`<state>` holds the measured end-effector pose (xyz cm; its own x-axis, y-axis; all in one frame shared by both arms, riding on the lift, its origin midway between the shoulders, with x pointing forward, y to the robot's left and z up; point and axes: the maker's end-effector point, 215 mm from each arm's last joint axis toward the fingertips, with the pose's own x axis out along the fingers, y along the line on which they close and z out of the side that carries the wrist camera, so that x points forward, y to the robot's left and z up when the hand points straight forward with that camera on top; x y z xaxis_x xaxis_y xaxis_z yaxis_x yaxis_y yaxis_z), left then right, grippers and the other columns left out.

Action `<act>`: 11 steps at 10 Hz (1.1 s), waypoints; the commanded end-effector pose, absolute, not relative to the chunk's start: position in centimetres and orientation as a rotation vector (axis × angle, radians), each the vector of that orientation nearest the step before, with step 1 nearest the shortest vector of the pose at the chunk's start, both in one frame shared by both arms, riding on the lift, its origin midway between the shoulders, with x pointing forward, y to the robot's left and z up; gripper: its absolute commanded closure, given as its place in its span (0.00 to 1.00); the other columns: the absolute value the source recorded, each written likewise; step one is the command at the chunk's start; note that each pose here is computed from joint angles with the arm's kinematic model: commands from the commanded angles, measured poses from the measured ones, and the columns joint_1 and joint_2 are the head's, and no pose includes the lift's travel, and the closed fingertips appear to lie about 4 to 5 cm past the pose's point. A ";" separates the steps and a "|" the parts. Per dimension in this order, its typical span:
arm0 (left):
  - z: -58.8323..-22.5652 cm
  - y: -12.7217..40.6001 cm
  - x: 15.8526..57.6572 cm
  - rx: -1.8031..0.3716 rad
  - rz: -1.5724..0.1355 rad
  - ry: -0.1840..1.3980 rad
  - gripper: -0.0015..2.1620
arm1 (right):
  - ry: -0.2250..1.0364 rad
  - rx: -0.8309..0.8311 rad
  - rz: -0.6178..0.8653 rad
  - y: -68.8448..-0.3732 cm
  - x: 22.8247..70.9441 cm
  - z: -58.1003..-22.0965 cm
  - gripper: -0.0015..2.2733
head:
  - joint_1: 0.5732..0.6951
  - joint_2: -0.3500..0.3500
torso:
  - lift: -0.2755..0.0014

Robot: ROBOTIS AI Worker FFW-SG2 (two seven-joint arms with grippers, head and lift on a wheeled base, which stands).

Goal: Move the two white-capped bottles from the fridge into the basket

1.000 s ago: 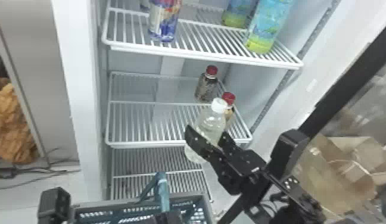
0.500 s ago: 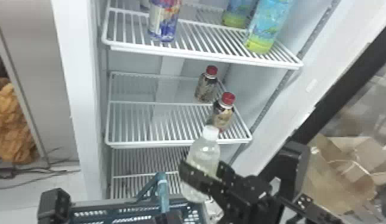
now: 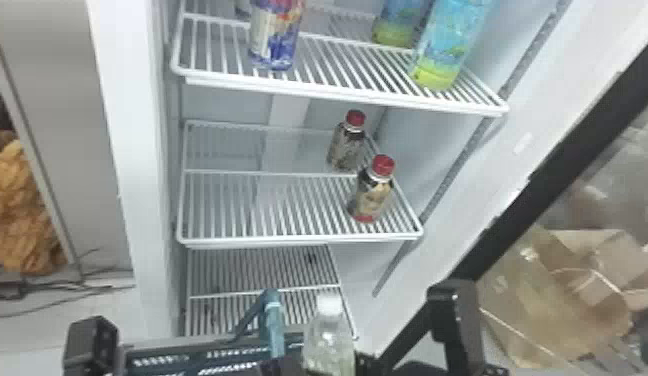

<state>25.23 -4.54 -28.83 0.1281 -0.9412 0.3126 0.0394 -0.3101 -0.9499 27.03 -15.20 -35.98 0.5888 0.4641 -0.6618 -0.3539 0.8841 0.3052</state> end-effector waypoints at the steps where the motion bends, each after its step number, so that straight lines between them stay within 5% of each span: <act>1: -28.7 -4.6 25.2 -1.482 -1.346 0.929 0.52 | 0.891 0.151 0.482 -15.1 25.6 -37.6 0.35 | 1.00 0.00 | 0.06; 4: -28.8 -4.5 25.2 -1.480 -1.345 0.931 0.52 | 0.941 0.195 0.547 -13.2 25.1 -39.2 0.34 | 1.00 0.00 | 0.06; 6: -28.9 -4.5 25.1 -1.482 -1.344 0.932 0.52 | 0.916 0.159 0.517 -14.1 25.7 -38.4 0.23 | 1.00 0.00 | 0.06; 11: -28.9 -4.5 25.1 -1.482 -1.344 0.932 0.52 | 0.669 0.079 0.389 -17.5 30.5 -33.1 0.22 | 1.00 0.00 | 0.06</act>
<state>25.12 -4.51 -28.87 0.1247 -0.9422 0.3111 0.0377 -0.3088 -0.9504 29.65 -16.98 -34.29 0.6790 0.3938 -0.6196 -0.3290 0.9177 0.2228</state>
